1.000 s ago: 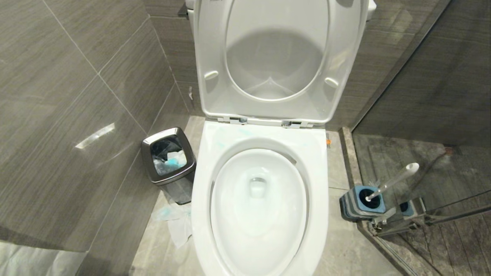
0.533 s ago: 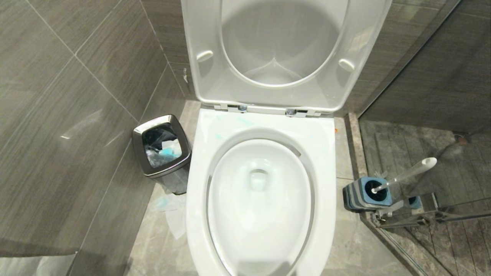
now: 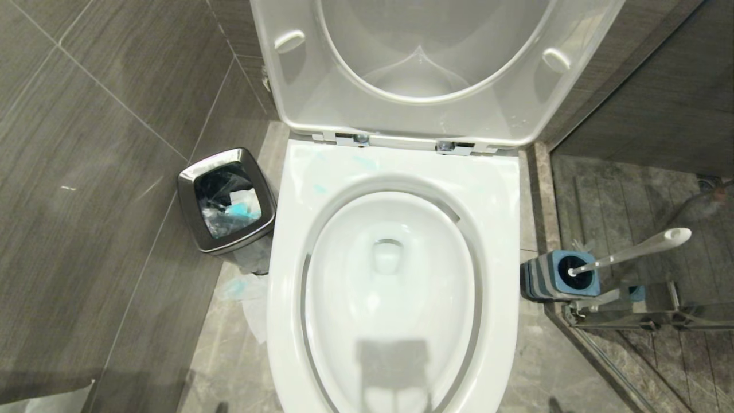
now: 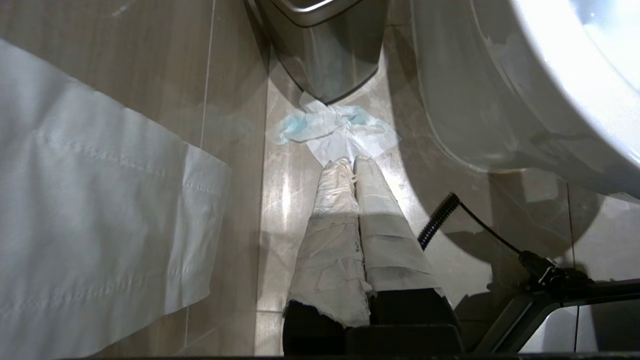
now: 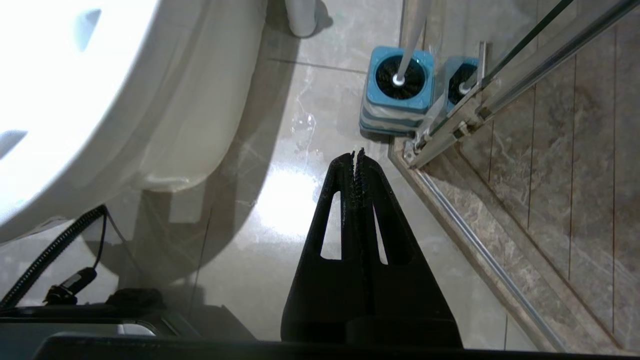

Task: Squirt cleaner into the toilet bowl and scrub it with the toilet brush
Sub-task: Pour in the cleaning agent

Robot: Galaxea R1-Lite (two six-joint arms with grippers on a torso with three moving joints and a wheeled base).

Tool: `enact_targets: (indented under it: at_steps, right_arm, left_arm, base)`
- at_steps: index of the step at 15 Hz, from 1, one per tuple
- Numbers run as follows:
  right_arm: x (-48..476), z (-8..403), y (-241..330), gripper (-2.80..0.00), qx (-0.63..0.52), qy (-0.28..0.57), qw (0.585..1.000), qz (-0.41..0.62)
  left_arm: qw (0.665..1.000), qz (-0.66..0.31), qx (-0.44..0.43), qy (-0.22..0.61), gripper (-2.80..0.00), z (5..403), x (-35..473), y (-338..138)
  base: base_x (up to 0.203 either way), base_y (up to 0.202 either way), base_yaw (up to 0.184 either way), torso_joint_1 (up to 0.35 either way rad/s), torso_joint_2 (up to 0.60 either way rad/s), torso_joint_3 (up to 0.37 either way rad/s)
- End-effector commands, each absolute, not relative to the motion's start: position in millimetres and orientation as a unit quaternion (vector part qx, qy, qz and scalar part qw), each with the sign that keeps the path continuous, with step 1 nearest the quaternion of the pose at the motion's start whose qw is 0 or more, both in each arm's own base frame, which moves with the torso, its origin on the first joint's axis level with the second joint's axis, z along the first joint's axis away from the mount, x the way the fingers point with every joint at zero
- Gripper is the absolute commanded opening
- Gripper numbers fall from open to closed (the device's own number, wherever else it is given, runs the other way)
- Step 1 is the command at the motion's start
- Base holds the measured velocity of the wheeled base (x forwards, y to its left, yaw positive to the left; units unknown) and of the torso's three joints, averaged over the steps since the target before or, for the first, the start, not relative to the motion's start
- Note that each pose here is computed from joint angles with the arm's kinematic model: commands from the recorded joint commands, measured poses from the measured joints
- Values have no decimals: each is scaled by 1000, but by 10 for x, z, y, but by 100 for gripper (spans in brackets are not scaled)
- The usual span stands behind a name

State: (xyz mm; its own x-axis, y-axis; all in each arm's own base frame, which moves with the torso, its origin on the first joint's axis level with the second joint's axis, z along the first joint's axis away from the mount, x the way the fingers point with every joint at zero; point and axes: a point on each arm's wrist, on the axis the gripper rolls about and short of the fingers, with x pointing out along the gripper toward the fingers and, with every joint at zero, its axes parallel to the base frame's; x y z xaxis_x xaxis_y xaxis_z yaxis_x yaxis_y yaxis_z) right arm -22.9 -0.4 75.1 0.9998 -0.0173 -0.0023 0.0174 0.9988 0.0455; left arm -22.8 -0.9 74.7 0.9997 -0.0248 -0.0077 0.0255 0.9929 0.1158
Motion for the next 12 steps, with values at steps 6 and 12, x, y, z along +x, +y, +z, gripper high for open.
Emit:
enact_targets:
  at_steps: [6, 12]
  right_arm:
    - [-227, 747, -4, -280, 23, 2, 1000, -8]
    - [-227, 747, -4, -280, 22, 2, 1000, -8]
  left_arm:
    - [998, -12, 55, 3, -280, 747, -228, -9]
    - [998, -11, 54, 4, -280, 743, -227, -8]
  base:
    - [0, 0, 0, 4, 5, -195]
    - [0, 0, 0, 1, 5, -198]
